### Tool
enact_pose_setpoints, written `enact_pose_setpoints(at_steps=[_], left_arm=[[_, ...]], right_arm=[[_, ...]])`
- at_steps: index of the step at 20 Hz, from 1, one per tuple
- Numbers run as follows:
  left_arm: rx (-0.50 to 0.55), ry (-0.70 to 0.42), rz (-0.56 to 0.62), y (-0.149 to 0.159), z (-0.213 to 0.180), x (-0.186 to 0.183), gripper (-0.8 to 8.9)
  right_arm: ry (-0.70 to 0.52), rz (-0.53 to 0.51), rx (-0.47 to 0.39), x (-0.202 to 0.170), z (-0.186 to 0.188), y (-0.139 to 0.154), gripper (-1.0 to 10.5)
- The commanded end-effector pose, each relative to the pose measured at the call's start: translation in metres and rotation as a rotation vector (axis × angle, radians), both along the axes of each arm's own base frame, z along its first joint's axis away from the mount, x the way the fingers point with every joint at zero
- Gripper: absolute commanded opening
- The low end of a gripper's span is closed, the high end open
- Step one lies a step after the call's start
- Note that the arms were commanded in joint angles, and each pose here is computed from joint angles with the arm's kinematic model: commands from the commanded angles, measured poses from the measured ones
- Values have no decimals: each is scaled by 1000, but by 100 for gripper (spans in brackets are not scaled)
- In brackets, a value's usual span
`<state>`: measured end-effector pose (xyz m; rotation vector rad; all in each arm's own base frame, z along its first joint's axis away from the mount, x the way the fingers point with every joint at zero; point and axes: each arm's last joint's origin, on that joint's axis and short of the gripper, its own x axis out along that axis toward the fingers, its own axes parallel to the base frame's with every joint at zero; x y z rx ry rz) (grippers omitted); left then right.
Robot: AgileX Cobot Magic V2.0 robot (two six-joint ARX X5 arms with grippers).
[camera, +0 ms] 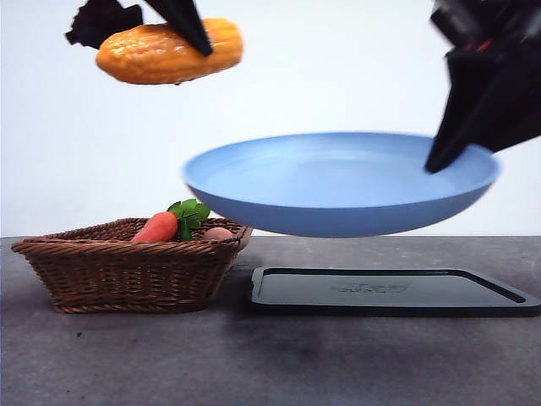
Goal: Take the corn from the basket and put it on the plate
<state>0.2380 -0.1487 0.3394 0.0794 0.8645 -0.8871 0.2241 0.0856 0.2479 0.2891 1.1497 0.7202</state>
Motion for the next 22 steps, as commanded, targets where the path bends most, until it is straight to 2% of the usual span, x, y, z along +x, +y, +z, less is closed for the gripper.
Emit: enact_pose_setpoints(at_steps=[1, 5, 9, 13, 18, 22], left_arm=[[4, 18, -67, -21, -6, 0, 190], [64, 82, -172, -55, -35, 1, 190], [121, 133, -245, -79, -62, 3, 190], [146, 165, -265, -86, -72, 2, 196], [153, 174, -277, -89, -72, -2, 357], [159, 182, -278, -88, -72, -3, 391]], right_arm=[[44, 3, 89, 14, -4, 7, 4], [72, -1, 163, 22, -8, 11, 4], [90, -7, 161, 21, -8, 11, 4], [96, -7, 159, 21, -9, 11, 4], [95, -3, 156, 21, -9, 11, 4], [90, 2, 154, 21, -9, 11, 4]])
